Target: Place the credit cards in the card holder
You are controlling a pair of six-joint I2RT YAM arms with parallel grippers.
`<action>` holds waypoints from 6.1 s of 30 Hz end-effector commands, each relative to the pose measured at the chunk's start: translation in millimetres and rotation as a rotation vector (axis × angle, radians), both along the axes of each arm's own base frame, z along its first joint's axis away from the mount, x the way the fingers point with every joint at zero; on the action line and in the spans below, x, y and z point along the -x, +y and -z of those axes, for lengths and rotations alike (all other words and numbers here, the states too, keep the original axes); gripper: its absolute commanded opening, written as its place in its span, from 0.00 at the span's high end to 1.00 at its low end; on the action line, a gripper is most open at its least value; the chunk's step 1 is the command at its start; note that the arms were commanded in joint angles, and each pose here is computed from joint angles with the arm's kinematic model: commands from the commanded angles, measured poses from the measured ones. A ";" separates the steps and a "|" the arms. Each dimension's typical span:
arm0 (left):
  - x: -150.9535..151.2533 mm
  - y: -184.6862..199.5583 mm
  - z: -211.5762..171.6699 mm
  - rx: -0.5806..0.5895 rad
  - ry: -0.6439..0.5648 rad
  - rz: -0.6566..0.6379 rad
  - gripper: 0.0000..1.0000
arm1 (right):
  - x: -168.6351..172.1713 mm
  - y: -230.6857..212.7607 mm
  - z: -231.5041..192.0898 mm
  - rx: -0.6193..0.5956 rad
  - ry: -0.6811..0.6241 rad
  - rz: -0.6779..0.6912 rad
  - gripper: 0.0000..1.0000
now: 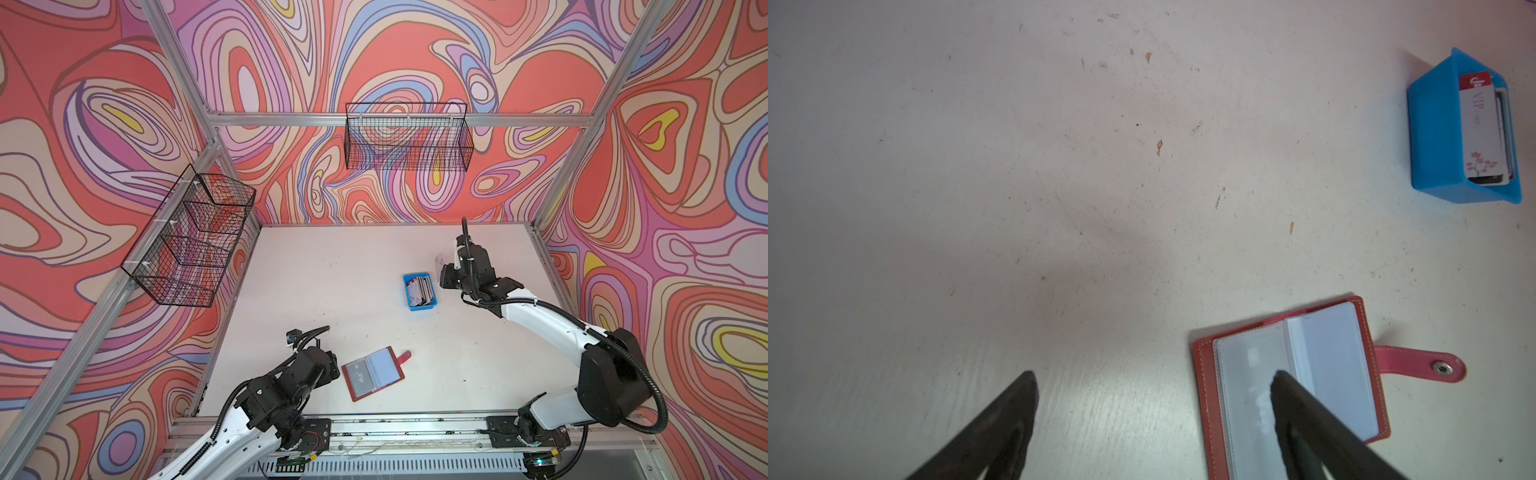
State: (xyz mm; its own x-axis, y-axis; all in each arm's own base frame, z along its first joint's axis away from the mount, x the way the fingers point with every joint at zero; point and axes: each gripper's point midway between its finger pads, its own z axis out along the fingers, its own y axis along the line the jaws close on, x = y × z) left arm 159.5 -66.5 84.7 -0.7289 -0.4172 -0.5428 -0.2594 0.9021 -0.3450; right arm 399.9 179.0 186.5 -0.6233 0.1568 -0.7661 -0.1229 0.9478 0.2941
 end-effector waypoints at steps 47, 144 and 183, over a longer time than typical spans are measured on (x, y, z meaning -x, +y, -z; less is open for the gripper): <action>43.0 -70.3 43.2 0.479 0.316 0.032 0.14 | 254.8 175.2 83.4 -0.558 0.228 -0.403 1.00; 34.0 -75.0 66.0 0.426 0.336 0.025 0.14 | 254.2 219.6 138.9 -0.545 0.351 -0.399 1.00; 31.7 -71.5 64.9 0.404 0.324 0.017 0.15 | 262.9 212.4 166.6 -0.495 0.392 -0.334 1.00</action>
State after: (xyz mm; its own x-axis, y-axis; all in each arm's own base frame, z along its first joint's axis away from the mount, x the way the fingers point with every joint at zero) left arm 137.2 -156.9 38.9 -0.8444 -0.5315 -0.0674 -0.3597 0.6557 -0.6639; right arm 136.9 401.3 33.0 -0.9170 0.1763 -0.3579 -0.2083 0.5537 0.8063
